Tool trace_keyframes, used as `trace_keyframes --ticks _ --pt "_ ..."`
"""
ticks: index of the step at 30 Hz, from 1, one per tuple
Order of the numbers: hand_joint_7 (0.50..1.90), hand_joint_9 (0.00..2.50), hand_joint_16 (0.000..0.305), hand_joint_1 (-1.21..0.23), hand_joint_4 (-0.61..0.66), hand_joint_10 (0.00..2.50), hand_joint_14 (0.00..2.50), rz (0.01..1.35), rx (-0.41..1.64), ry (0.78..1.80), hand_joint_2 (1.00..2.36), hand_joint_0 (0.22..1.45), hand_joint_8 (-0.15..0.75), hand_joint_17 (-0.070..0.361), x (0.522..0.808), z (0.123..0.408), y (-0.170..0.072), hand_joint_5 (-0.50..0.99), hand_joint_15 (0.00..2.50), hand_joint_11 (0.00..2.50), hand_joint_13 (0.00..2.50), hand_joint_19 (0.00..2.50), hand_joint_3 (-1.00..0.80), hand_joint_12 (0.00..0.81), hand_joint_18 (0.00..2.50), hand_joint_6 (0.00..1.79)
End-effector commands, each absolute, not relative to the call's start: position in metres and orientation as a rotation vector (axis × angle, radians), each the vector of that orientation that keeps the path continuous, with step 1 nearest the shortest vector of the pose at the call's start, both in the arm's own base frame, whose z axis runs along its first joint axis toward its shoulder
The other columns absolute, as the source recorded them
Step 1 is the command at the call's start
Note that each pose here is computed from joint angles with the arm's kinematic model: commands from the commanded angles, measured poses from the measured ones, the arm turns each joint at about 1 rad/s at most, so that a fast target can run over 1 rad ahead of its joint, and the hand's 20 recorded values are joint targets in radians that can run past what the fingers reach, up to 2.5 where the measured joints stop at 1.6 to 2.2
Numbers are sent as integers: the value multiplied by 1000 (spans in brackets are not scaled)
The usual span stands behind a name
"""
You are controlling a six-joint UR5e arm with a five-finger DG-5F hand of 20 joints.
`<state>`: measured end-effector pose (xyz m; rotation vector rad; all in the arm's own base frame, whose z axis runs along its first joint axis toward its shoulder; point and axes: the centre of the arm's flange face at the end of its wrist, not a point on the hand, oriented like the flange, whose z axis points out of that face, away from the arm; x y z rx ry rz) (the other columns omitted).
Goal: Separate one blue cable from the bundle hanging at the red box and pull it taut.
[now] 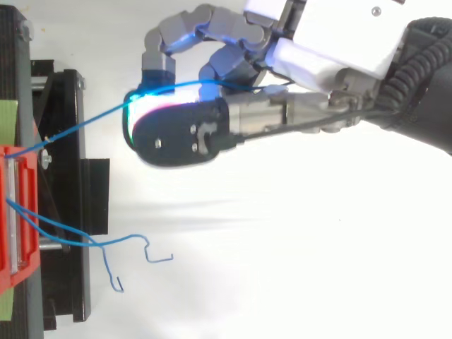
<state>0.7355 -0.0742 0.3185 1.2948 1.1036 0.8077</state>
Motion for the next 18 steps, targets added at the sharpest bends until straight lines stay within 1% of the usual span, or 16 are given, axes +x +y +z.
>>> trace_keyframes --ticks 1,2,6,8,9,13,15,18 --pt "1119 1024 42 -367 172 1037 2243 787 1315 1065 1000 539 301 95 735 318 -80 -177 1627 1767 952 1741 -500 356 1313 775" --pt "1148 1027 43 -356 170 1026 2237 779 1327 1065 1000 539 301 97 737 309 -81 -169 1619 1766 956 1738 -500 349 1312 746" --pt "1196 1042 43 -352 168 922 2212 792 1368 1058 1000 542 297 96 741 287 -83 -158 1623 1798 960 1732 -500 354 1307 695" --pt "1195 1047 42 -352 165 882 2212 797 1380 1060 1000 544 294 94 742 279 -81 -157 1603 1809 962 1728 -500 355 1306 690" --pt "1210 1048 42 -352 163 874 2206 798 1381 1062 1000 544 294 95 743 277 -80 -157 1608 1813 964 1725 -500 355 1303 684" --pt "1195 1051 42 -354 162 859 2198 793 1369 1074 1000 545 293 95 744 275 -76 -156 1604 1803 967 1720 -500 355 1301 683" --pt "1214 1056 41 -368 159 833 2183 778 1347 1086 1000 556 292 91 745 276 -74 -155 1607 1822 973 1731 -500 353 1296 681" --pt "1221 1075 39 -391 152 801 2153 787 1337 1075 1000 584 281 88 747 277 -75 -157 1627 1841 983 1727 -500 342 1293 703"
